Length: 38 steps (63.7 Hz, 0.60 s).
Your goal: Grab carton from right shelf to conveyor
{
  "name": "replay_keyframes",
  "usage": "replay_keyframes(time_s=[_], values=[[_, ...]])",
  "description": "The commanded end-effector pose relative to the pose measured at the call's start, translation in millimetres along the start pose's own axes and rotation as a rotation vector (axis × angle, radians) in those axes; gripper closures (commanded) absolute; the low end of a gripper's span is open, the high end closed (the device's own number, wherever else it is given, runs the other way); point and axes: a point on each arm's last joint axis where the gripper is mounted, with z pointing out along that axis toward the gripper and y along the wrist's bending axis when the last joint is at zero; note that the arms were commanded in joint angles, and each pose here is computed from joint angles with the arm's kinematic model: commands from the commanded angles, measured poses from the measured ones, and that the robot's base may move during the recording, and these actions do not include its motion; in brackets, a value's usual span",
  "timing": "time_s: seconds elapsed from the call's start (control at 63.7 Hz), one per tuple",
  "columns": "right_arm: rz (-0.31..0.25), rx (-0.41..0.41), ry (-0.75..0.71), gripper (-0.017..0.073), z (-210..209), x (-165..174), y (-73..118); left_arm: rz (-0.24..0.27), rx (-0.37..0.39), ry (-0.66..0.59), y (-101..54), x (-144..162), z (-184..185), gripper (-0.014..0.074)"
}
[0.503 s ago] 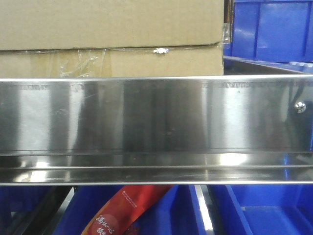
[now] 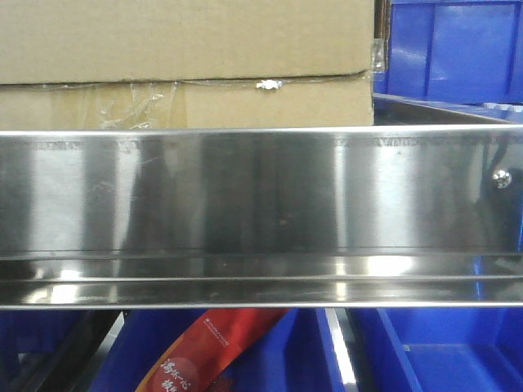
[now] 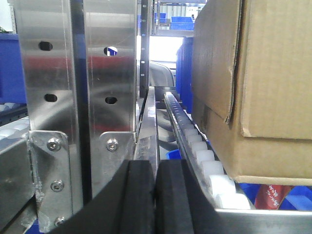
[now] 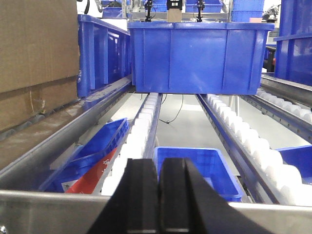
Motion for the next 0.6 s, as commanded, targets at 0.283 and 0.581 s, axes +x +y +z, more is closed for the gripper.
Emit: replay_keyframes(time_s=[0.283,0.581], values=[[-0.002,0.001,-0.044,0.0629,0,-4,-0.1,-0.025,0.013,-0.085,-0.9,-8,-1,0.0598],[0.010,-0.004,-0.144,0.0629,-7,-37,1.0,-0.047,0.024,-0.249,-1.5,-31,-4,0.0599]])
